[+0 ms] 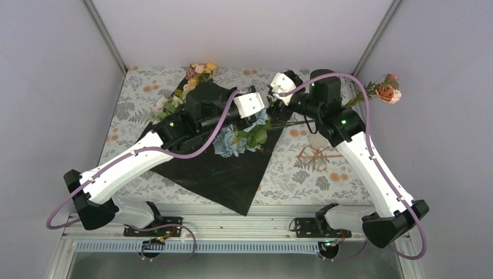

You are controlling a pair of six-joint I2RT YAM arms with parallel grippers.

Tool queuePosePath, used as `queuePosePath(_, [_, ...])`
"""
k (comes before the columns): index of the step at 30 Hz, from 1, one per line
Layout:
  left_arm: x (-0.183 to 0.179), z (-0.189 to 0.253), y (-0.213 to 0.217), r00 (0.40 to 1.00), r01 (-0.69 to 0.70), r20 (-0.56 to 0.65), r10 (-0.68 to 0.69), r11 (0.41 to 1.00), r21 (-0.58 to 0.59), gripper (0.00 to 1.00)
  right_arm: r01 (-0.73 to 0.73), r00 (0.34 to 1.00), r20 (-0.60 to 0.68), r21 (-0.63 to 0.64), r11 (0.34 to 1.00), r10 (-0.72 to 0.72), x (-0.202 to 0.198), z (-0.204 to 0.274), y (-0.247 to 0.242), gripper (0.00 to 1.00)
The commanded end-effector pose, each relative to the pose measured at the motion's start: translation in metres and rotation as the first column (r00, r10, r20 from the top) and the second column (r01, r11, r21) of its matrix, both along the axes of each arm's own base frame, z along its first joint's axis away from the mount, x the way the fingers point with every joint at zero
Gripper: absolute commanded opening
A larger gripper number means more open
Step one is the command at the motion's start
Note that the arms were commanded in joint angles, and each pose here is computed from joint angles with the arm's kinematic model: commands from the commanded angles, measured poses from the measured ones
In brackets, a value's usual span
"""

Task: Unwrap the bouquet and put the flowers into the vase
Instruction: Move the vase to the center of the board.

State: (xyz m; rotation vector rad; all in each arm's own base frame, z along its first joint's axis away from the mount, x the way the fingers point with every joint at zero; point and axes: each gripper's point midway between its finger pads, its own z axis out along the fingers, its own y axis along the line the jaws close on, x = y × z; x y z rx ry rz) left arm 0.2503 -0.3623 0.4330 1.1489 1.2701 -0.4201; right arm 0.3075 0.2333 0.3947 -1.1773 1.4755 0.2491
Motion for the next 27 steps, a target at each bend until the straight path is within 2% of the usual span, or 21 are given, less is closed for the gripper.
queuePosePath(1, [0.013,0.031,0.022,0.991,-0.102,0.075,0.108,0.992,-0.073,0.02,-0.068,0.998,0.009,-0.019,0.997,0.068,-0.023,0.0,0.001,0.92])
queuePosePath(4, [0.017,0.029,0.025,0.99,-0.114,0.07,0.119,0.991,-0.07,0.02,-0.08,0.997,0.012,-0.01,0.997,0.08,-0.027,0.004,0.002,0.76])
queuePosePath(7, [0.019,0.028,0.028,0.99,-0.125,0.062,0.13,0.989,-0.074,0.02,-0.091,0.996,0.012,-0.008,0.996,0.091,-0.029,0.005,0.002,0.56])
queuePosePath(9, [0.02,0.028,0.03,0.989,-0.13,0.059,0.135,0.988,-0.078,0.02,-0.094,0.996,0.006,-0.009,0.996,0.094,-0.03,0.004,0.002,0.5])
queuePosePath(11, [0.022,0.028,0.032,0.988,-0.137,0.056,0.142,0.987,-0.081,0.02,-0.104,0.995,0.003,-0.006,0.995,0.104,-0.033,0.004,0.002,0.55])
queuePosePath(15, [0.028,0.024,0.036,0.987,-0.153,0.044,0.157,0.985,-0.08,0.02,-0.128,0.992,-0.009,-0.01,0.992,0.128,-0.039,0.003,0.003,0.79])
queuePosePath(17, [0.031,0.024,0.04,0.985,-0.162,0.039,0.166,0.983,-0.089,0.02,-0.134,0.991,-0.017,-0.017,0.991,0.133,-0.042,0.001,0.002,0.86])
queuePosePath(20, [0.035,0.025,0.047,0.984,-0.17,0.035,0.175,0.979,-0.109,0.02,-0.143,0.989,-0.026,-0.025,0.989,0.143,-0.045,-0.003,0.002,0.9])
queuePosePath(27, [0.03,0.027,0.047,0.99,-0.135,0.02,0.138,0.984,-0.117,0.02,-0.093,0.996,-0.01,-0.004,0.996,0.093,-0.037,0.007,-0.001,0.9])
